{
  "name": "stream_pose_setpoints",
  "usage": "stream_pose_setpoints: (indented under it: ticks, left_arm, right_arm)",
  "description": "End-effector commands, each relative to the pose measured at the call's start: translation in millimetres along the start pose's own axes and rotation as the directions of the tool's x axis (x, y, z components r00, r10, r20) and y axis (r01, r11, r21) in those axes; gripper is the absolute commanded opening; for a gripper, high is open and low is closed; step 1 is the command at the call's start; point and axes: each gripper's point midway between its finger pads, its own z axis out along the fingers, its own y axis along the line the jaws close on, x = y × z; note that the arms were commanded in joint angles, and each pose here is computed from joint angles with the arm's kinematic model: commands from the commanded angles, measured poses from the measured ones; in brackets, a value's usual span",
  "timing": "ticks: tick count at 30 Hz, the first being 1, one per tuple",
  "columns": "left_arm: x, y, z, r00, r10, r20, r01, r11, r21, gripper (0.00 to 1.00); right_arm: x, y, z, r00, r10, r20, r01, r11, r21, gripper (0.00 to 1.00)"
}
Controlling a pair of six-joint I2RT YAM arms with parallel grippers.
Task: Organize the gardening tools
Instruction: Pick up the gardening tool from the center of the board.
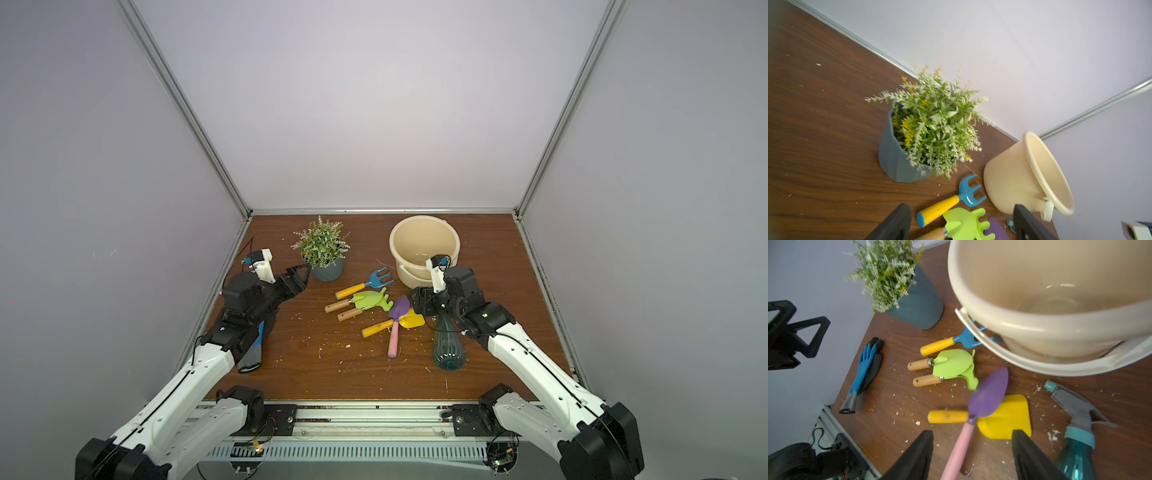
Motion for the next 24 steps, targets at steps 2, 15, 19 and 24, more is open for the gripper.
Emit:
stream_pose_setpoints:
  ticks: [2,15,19,24]
  left_arm:
    - [33.7,8.8,-0.8,0.99,0.116,-0.084,-0.124,0.988,-0.095,0.81]
    - [92.8,-4.0,9.7,0.956,0.203,-0.213,-0.224,0.971,-0.079,0.74]
    - [98.9,-5.2,11.2,0.953,0.204,-0.226,-0.223,0.973,-0.062,0.74]
    - [107.8,-1.9,12.6,0.943,0.213,-0.257,-0.236,0.97,-0.064,0.74]
  right_arm:
    - [27.5,4.8,16.0,0.994,-0.014,-0.104,0.016,1.0,0.019,0.63]
    - [82.1,11.3,57.9,0.96,0.007,-0.28,0.017,0.996,0.084,0.56]
    - [89.5,8.3,64.4,0.953,0.031,-0.302,0.001,0.994,0.106,0.56]
    - [98.0,9.8,76.2,0.939,0.042,-0.341,0.001,0.992,0.126,0.52]
